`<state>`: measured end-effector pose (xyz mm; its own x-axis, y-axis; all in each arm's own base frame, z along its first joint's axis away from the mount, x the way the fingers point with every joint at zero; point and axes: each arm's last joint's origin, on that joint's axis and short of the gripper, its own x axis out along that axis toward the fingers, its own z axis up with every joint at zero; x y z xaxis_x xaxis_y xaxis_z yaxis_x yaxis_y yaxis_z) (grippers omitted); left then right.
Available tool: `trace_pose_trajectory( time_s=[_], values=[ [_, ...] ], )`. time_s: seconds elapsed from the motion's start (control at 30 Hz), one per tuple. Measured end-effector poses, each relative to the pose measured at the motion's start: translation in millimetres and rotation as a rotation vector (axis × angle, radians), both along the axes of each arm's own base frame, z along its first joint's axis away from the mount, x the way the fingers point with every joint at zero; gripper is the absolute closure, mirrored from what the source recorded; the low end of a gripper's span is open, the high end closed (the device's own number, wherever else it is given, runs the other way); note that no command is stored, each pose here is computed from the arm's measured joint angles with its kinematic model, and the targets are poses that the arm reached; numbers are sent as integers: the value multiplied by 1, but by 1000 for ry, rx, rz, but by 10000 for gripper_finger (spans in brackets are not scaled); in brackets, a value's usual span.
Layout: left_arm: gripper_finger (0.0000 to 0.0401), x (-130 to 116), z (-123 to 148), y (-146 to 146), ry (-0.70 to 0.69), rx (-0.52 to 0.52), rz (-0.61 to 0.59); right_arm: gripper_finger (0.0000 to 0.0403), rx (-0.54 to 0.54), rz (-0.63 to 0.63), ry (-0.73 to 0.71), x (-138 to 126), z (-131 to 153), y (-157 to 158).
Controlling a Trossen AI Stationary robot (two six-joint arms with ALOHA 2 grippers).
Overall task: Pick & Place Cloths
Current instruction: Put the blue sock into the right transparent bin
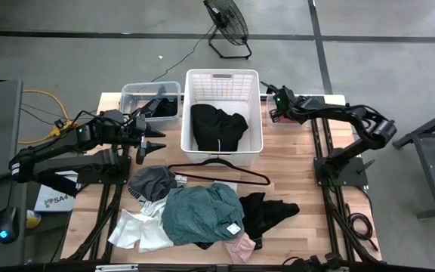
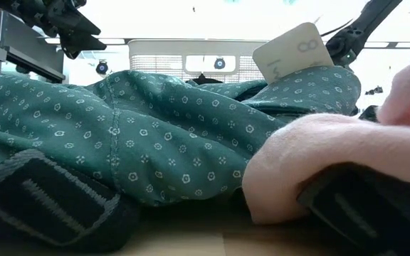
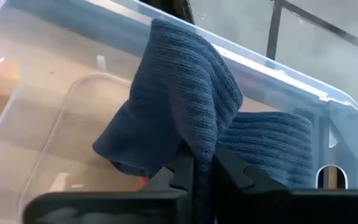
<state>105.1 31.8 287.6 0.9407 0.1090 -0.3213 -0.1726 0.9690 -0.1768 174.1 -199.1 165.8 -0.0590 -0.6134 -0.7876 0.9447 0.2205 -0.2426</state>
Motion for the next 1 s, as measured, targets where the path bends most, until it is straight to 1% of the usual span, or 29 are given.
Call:
trace_pose_trajectory(
  time_s=[0.1, 0.33, 0.43, 0.5, 0.63, 0.7, 0.73, 0.8, 1.0],
  values=[
    [199, 0, 0, 0, 0, 0, 0, 331, 30, 23, -43, 1, 1, 1],
    [199, 0, 0, 0, 0, 0, 0, 225, 71, 46, -172, 1, 12, 6],
    [199, 0, 0, 0, 0, 0, 0, 197, 48, 43, -217, -2, 23, 9],
    [199, 0, 0, 0, 0, 0, 0, 187, 22, 25, -240, -5, 32, 12],
    [199, 0, 0, 0, 0, 0, 1, 189, -63, -63, -255, -12, 44, 15],
    [199, 0, 0, 0, 0, 0, 1, 199, -107, -128, -231, -14, 45, 15],
    [199, 0, 0, 0, 0, 0, 0, 207, -111, -151, -220, -15, 44, 15],
    [199, 0, 0, 0, 0, 0, 1, 228, -90, -178, -203, -18, 40, 15],
    [199, 0, 0, 0, 0, 0, 0, 309, 5, -230, -123, -18, 19, 11]
  ],
)
